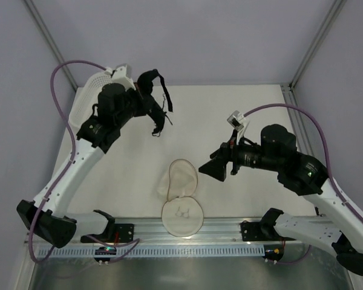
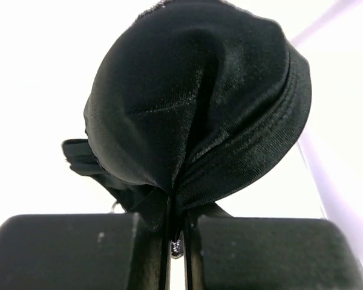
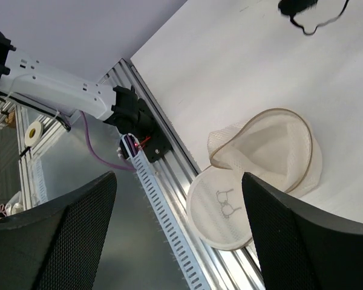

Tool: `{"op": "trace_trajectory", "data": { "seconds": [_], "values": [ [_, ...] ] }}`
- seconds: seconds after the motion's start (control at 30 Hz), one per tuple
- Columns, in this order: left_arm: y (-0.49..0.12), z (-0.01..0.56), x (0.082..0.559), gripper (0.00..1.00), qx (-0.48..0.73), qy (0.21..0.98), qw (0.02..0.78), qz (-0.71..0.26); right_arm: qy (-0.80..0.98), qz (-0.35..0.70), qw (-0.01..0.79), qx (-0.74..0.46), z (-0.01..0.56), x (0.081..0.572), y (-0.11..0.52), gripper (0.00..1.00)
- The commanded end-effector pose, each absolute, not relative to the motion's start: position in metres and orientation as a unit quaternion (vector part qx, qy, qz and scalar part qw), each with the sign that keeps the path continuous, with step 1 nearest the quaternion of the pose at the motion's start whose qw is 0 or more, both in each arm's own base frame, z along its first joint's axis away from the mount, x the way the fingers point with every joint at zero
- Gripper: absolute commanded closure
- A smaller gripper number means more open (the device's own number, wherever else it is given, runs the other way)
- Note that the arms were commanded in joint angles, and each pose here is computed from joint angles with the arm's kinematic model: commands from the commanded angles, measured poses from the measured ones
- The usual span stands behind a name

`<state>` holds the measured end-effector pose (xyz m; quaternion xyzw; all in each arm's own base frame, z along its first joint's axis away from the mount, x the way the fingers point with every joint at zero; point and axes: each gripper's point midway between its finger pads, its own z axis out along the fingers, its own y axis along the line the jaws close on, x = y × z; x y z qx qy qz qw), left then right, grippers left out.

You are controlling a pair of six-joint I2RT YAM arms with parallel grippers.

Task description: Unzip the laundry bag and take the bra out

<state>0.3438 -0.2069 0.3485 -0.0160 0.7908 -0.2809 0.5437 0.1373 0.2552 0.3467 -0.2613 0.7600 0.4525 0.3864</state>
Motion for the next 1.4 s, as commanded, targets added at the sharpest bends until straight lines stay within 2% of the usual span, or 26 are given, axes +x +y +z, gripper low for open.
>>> {"op": "trace_trajectory", "data": {
  "seconds": [0.0,0.23,0.37,0.8,1.03,1.17,1.2,1.23,1.27,1.3,1.37],
  "values": [
    [-0.158,0.389,0.382,1.00,-0.062,0.770,0.595,-0.224,0.774,0.437,0.381,-0.254,0.328,0.130,0.241,0.13],
    [-0.063,0.415,0.451,1.00,-0.161,0.746,0.626,-0.160,0.782,0.438,0.370,-0.244,0.302,0.124,0.236,0.13],
    [-0.014,0.410,0.489,1.00,-0.212,0.743,0.620,-0.135,0.787,0.439,0.358,-0.247,0.290,0.123,0.239,0.13],
    [0.032,0.308,0.594,1.00,-0.258,0.787,0.556,-0.070,0.809,0.429,0.310,-0.255,0.241,0.127,0.251,0.13],
    [0.062,0.263,0.609,1.00,-0.310,0.790,0.528,-0.018,0.820,0.421,0.299,-0.248,0.227,0.127,0.249,0.13],
    [0.061,0.228,0.601,0.99,-0.305,0.822,0.481,-0.013,0.821,0.420,0.300,-0.245,0.227,0.130,0.251,0.13],
    [0.060,0.220,0.597,0.76,-0.306,0.830,0.467,-0.012,0.821,0.419,0.300,-0.244,0.227,0.131,0.251,0.12],
    [0.054,0.206,0.588,0.60,-0.304,0.843,0.442,-0.017,0.824,0.417,0.299,-0.240,0.225,0.133,0.252,0.12],
    [0.052,0.200,0.582,0.28,-0.305,0.848,0.433,-0.021,0.827,0.410,0.304,-0.235,0.225,0.136,0.251,0.12],
    [0.048,0.195,0.576,0.01,-0.308,0.851,0.424,-0.029,0.829,0.405,0.308,-0.232,0.224,0.139,0.250,0.11],
    [0.039,0.193,0.557,0.00,-0.305,0.856,0.416,-0.049,0.845,0.370,0.324,-0.210,0.217,0.150,0.241,0.04]
  ]
}}
